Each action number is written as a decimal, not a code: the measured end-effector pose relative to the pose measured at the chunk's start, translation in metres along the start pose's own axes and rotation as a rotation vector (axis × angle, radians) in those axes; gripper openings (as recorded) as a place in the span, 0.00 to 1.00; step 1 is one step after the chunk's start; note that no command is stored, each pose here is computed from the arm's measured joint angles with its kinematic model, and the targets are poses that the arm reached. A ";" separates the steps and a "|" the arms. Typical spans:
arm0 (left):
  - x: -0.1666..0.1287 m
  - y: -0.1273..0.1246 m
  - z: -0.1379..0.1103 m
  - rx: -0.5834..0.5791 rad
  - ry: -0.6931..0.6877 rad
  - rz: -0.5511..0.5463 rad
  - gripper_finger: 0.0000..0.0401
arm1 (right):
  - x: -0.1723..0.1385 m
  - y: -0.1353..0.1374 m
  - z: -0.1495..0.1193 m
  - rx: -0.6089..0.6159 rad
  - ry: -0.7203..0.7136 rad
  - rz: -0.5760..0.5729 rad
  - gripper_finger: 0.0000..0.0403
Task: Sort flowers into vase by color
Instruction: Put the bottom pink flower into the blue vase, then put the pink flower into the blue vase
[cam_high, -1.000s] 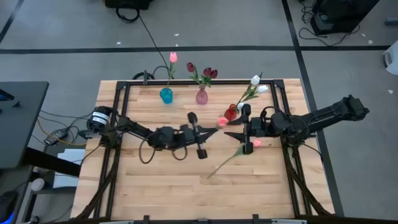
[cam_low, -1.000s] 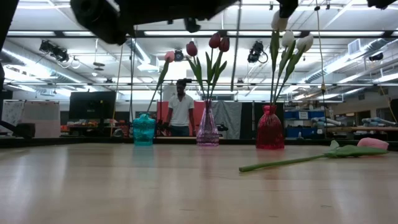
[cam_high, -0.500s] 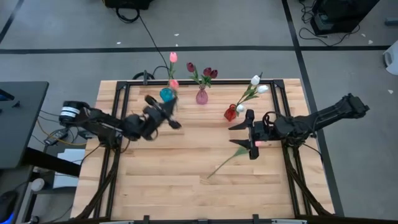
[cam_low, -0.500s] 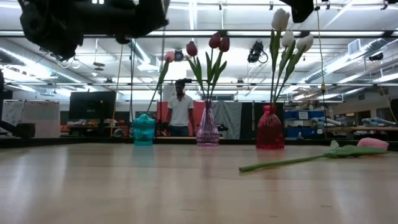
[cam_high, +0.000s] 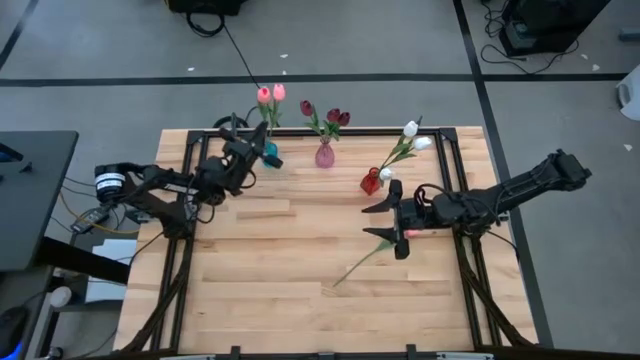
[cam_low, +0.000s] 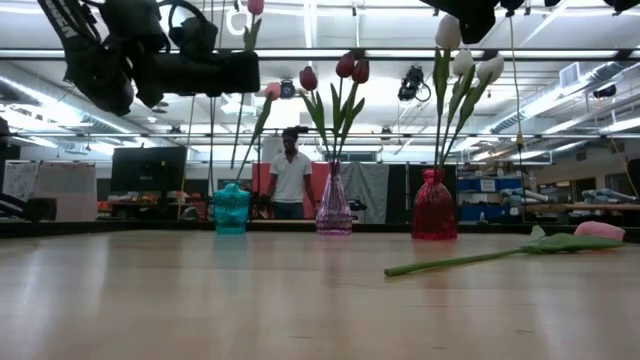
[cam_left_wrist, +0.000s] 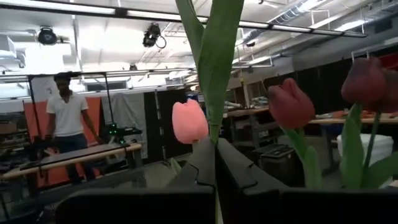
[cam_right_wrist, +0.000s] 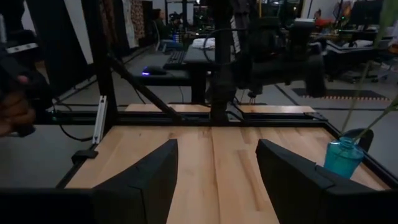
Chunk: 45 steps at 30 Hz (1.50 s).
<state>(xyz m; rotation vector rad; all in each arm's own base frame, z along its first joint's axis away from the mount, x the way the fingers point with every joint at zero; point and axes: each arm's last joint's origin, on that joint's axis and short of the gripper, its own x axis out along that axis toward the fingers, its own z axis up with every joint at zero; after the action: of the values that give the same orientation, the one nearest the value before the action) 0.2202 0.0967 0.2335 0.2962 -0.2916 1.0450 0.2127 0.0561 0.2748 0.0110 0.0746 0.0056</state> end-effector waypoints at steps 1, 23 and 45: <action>0.002 0.002 -0.001 -0.001 -0.002 0.002 0.00 | 0.000 0.001 0.000 -0.001 0.000 0.004 0.57; 0.020 0.019 -0.039 -0.008 0.122 -0.023 0.00 | 0.000 0.001 0.000 0.001 -0.001 0.008 0.57; 0.007 0.003 -0.065 0.119 0.282 -0.036 0.36 | 0.000 0.001 0.000 -0.003 0.000 0.008 0.57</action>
<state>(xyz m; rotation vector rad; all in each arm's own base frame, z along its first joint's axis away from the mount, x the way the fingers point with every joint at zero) 0.2270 0.1279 0.1762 0.2555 0.0298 1.0558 0.2127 0.0574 0.2746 0.0087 0.0742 0.0133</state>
